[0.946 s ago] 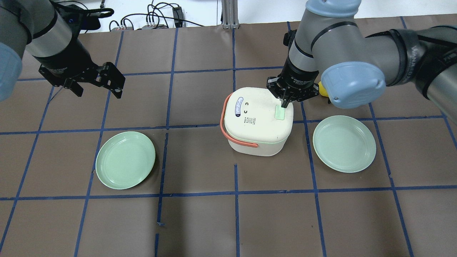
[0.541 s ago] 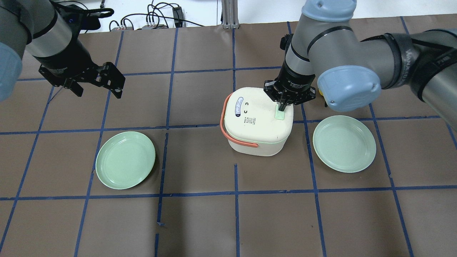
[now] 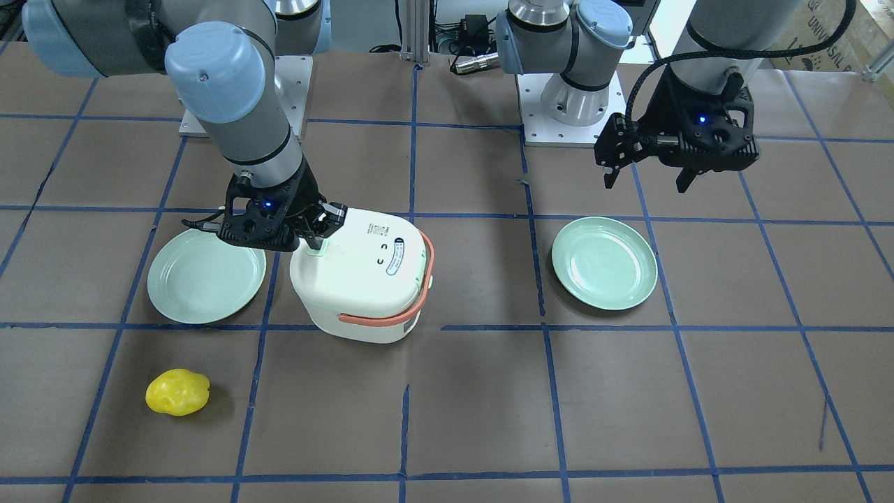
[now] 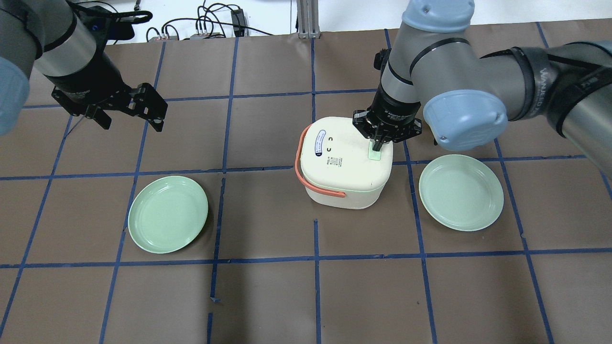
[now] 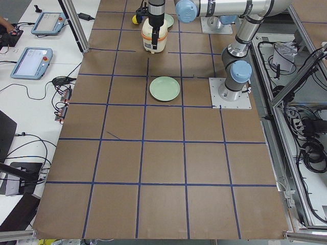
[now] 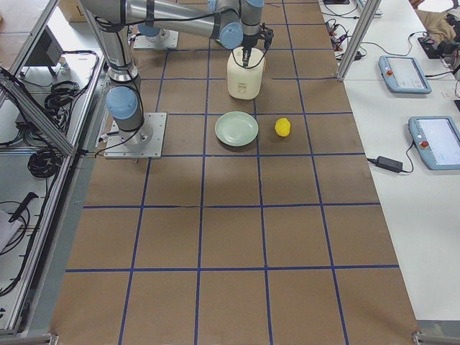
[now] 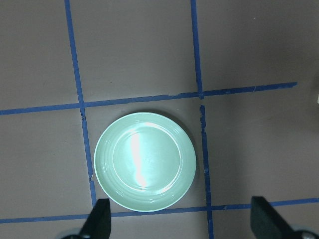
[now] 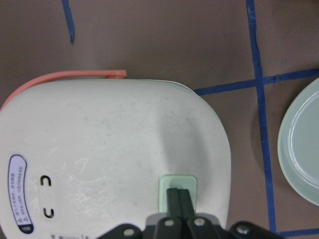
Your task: Press rice cooker button
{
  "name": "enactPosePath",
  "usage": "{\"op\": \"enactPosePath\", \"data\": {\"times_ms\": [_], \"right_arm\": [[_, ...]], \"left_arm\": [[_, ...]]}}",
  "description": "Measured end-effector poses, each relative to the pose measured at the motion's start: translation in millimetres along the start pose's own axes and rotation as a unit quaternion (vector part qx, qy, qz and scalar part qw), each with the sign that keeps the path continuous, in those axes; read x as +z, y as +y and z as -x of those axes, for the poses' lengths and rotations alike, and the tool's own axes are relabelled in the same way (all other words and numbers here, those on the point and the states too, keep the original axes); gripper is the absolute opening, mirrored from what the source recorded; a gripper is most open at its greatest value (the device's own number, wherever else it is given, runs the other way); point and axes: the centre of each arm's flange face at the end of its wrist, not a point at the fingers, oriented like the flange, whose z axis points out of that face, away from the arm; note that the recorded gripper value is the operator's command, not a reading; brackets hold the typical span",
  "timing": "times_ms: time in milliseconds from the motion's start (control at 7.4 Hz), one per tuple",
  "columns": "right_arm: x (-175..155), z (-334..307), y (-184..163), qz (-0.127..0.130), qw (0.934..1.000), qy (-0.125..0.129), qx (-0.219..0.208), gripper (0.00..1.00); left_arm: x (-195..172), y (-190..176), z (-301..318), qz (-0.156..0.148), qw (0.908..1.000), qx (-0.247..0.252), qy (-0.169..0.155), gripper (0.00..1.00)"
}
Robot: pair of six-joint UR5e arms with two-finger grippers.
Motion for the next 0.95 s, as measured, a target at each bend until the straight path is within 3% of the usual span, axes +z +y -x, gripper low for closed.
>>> {"op": "enactPosePath", "data": {"times_ms": [946], "right_arm": [[8.1,0.3,-3.2,0.008,1.0,0.002,0.001,0.11]], "left_arm": [[0.5,-0.3,0.0,0.0,1.0,0.0,0.0,1.0]]}}
